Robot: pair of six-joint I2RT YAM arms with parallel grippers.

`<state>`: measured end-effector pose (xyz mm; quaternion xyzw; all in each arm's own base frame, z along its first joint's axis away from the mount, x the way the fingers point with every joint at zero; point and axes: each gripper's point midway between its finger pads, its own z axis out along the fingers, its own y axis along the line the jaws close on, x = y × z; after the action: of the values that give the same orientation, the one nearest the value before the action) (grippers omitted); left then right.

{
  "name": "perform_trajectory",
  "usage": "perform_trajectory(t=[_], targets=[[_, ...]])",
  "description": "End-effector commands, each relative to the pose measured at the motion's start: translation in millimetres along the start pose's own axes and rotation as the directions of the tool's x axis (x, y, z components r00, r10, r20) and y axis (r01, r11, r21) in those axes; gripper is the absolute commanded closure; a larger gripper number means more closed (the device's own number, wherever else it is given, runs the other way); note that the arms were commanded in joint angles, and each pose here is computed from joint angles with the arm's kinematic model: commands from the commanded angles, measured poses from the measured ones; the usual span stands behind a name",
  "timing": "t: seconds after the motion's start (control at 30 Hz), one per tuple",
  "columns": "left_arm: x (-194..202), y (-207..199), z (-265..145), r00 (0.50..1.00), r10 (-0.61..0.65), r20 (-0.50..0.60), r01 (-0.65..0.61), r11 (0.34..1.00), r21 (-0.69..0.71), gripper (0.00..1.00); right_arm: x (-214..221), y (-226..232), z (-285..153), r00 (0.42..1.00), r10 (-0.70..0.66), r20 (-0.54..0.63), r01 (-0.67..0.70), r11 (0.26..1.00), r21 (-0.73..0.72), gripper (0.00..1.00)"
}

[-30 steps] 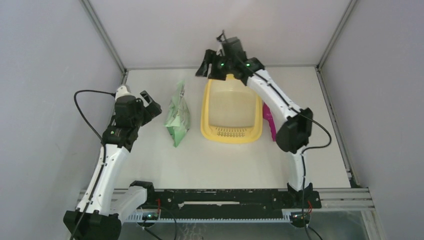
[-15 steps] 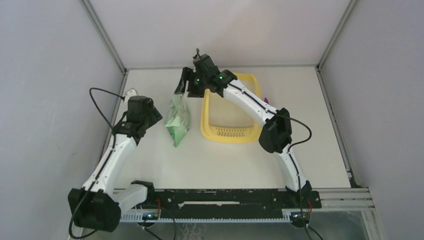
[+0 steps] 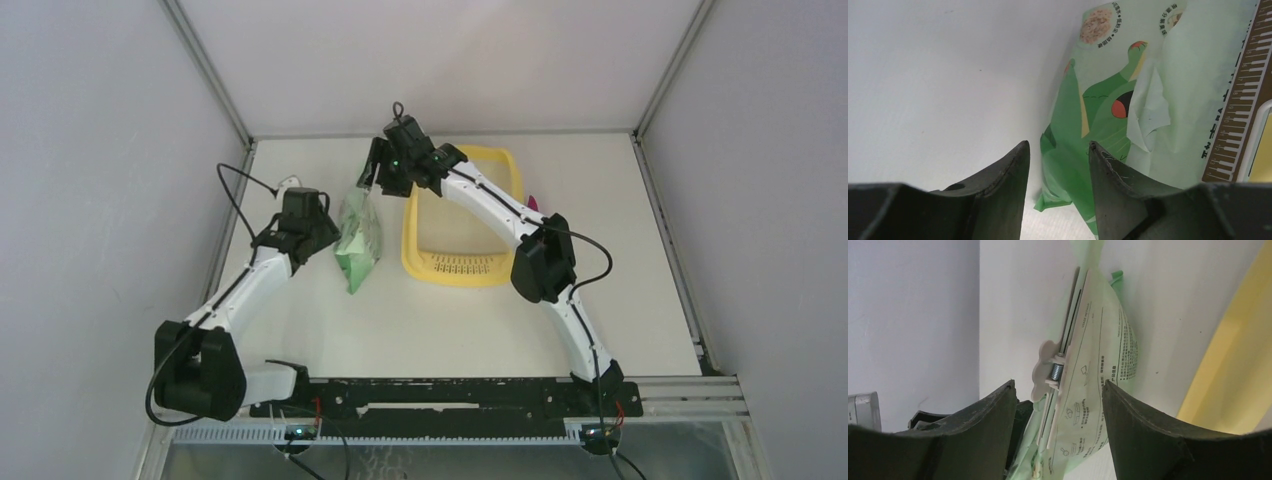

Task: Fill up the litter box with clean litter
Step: Remove the clamp from the cat litter bag, then place the clamp at the center of the board.

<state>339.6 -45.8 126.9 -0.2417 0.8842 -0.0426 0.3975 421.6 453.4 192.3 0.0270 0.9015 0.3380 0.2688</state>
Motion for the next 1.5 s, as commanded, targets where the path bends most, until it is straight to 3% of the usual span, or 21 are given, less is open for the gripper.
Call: perform_trajectory(t=[0.0,0.13,0.3,0.4,0.7,0.83,1.07,1.23,1.47], targets=[[0,-20,5,1.0,0.012,0.016,-0.013,0.999,0.043,0.48,-11,12,-3,0.999,0.019,0.043,-0.018,0.999,-0.027,0.3],[3,-29,8,1.0,0.031,0.005,-0.031,0.998,0.049,0.49,-11,9,-3,0.999,0.014,0.038,-0.013,1.0,-0.017,0.34],[7,-32,8,0.999,0.041,-0.002,-0.04,0.998,0.051,0.49,-9,2,-5,1.0,0.011,0.029,-0.011,1.0,-0.007,0.55],[7,-31,7,0.999,0.043,0.002,-0.043,0.998,0.05,0.49,-6,-2,-8,1.0,0.003,0.023,-0.003,1.0,0.007,0.61],[3,-28,0,0.998,0.052,0.018,-0.053,0.997,0.048,0.49,4,-12,-20,1.0,-0.019,0.004,0.019,0.999,0.039,1.0],[-2,-26,-5,0.998,0.057,0.034,-0.059,0.997,0.04,0.49,-5,-8,-33,0.999,-0.038,0.031,0.037,0.999,0.037,1.0],[-7,-23,-11,0.997,0.059,0.049,-0.06,0.998,0.026,0.49,-41,6,-93,0.988,-0.081,0.133,0.08,0.997,0.015,1.0],[-14,-24,-19,0.996,0.067,0.058,-0.069,0.997,0.031,0.45,-58,-43,-141,0.981,-0.102,0.167,0.088,0.992,0.09,1.0],[-34,-42,-54,0.991,0.078,0.105,-0.094,0.983,0.157,0.03,-70,-200,-244,0.95,0.007,0.313,-0.098,0.956,0.276,1.0]])
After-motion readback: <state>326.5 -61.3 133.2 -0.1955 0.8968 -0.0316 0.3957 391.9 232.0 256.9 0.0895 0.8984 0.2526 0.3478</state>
